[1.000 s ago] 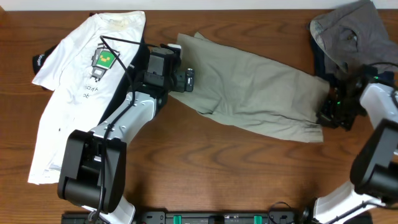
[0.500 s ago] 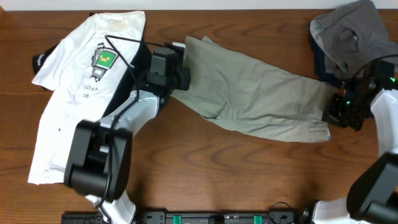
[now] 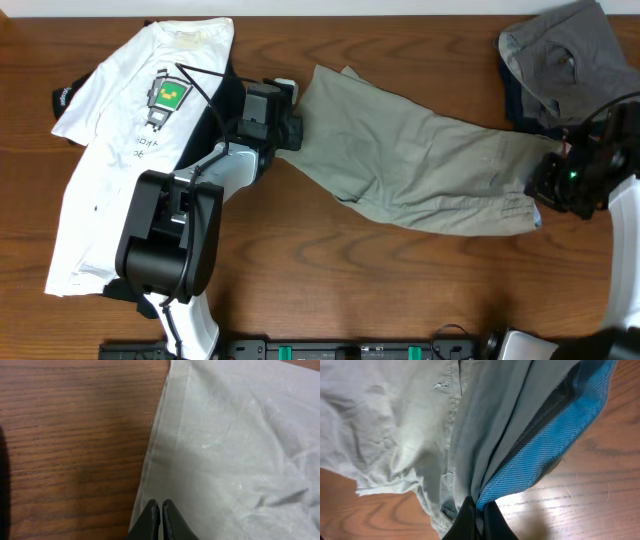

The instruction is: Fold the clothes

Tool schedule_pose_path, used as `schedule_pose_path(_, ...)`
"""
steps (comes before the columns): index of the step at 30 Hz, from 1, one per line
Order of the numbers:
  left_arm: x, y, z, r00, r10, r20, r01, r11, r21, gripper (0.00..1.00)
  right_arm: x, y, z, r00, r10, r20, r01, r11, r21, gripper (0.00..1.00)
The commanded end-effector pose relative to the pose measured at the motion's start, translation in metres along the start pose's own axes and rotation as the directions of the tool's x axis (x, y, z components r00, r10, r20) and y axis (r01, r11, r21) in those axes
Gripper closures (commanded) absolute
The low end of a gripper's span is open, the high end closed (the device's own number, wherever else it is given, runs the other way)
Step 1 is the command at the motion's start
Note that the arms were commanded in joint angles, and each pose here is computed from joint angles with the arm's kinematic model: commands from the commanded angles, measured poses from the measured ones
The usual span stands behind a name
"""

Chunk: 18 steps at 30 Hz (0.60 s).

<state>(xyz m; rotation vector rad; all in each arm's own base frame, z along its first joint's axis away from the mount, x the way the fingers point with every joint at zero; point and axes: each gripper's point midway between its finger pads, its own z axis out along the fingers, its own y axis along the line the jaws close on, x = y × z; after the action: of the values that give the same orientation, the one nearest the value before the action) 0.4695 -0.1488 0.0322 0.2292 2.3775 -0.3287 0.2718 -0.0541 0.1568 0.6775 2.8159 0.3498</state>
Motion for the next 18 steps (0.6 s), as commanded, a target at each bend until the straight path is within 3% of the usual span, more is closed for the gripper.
schedule_pose_path(1, -0.003, -0.003, 0.001, 1.000, 0.002, 0.007, -0.002, 1.000, 0.003, 0.93, -0.004, 0.006, -0.028, 0.996, -0.017, 0.082, 0.019, 0.999, -0.029, 0.99)
schedule_pose_path(8, 0.000, -0.020, 0.002, 1.000, 0.020, 0.001, -0.020, 0.999, 0.042, 0.93, 0.004, 0.007, -0.057, 0.993, -0.008, 0.114, 0.011, 1.000, -0.023, 0.99)
schedule_pose_path(18, 0.008, -0.053, 0.003, 0.998, 0.068, -0.017, -0.066, 0.994, 0.092, 0.94, 0.001, 0.020, -0.056, 0.990, -0.044, 0.131, 0.051, 0.997, -0.049, 0.99)
